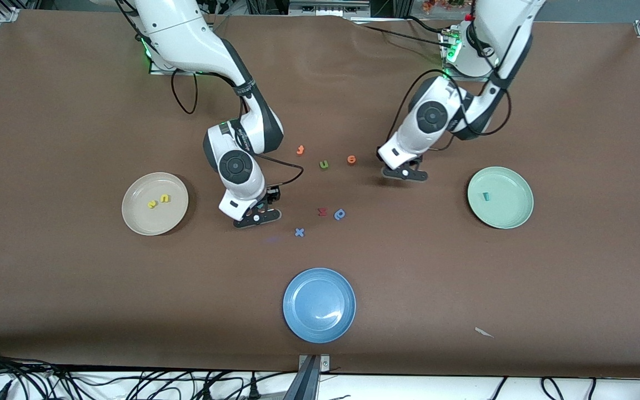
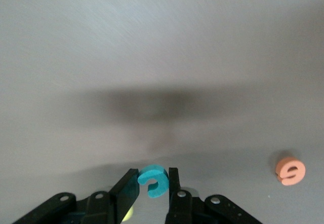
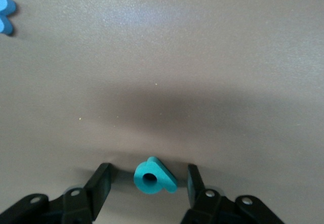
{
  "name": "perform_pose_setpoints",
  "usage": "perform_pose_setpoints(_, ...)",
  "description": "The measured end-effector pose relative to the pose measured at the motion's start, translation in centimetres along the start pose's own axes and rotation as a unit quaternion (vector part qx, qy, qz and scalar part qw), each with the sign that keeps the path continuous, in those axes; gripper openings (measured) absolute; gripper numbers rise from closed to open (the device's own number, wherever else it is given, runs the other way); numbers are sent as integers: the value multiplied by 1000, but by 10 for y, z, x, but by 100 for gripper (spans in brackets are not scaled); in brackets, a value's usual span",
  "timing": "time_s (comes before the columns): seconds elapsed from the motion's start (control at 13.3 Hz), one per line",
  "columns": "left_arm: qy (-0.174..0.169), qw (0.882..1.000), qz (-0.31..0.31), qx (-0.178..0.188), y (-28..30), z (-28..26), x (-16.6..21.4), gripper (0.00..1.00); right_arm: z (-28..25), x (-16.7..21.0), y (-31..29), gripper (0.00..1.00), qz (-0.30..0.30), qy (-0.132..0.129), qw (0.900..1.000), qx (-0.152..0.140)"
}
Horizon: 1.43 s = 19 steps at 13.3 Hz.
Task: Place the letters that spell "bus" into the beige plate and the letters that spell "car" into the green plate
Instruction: 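Carry the cyan c into the green plate and open the left gripper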
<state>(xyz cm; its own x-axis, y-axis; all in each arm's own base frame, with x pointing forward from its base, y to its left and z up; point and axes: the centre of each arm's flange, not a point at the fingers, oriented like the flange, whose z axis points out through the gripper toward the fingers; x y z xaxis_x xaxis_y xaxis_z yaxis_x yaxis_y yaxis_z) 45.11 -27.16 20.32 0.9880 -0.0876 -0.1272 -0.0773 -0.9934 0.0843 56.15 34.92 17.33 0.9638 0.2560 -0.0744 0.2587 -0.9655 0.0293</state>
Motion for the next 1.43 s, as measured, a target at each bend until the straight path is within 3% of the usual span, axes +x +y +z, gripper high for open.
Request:
perform_pose_setpoints(0.15,15,1000,22,7,-45,-38,21,30,0,0,0,67,-3,0,1000,0)
perform_pose_setpoints(0.23,17,999,42,13,-77,-52,29,30,-2,0,-1,57,-4,1,1000,1)
perform_pose_setpoints(0.45,13,994,102,27,-188,-73,44,30,-2,0,-1,53,-7,1,1000,1)
perform_pose_setpoints(0.53,10,993,115,30,-215,-72,44,30,-3,0,-1,46,-7,1,1000,1)
perform_pose_setpoints(0.6,6,992,122,31,-233,-70,42,30,-3,0,-1,45,-8,1,1000,1)
perform_pose_setpoints(0.75,-3,991,131,31,-255,-63,39,30,-5,-1,-3,32,-9,0,1000,1)
perform_pose_setpoints(1.05,-1,990,136,37,-277,-45,41,30,-5,-1,-3,27,-10,0,1000,1)
perform_pose_setpoints(1.2,-2,990,137,38,-281,-40,41,35,-5,-1,-3,27,-10,0,1000,1)
perform_pose_setpoints(1.43,0,990,139,38,-281,-40,42,59,-8,-1,15,27,3,-27,1000,-10)
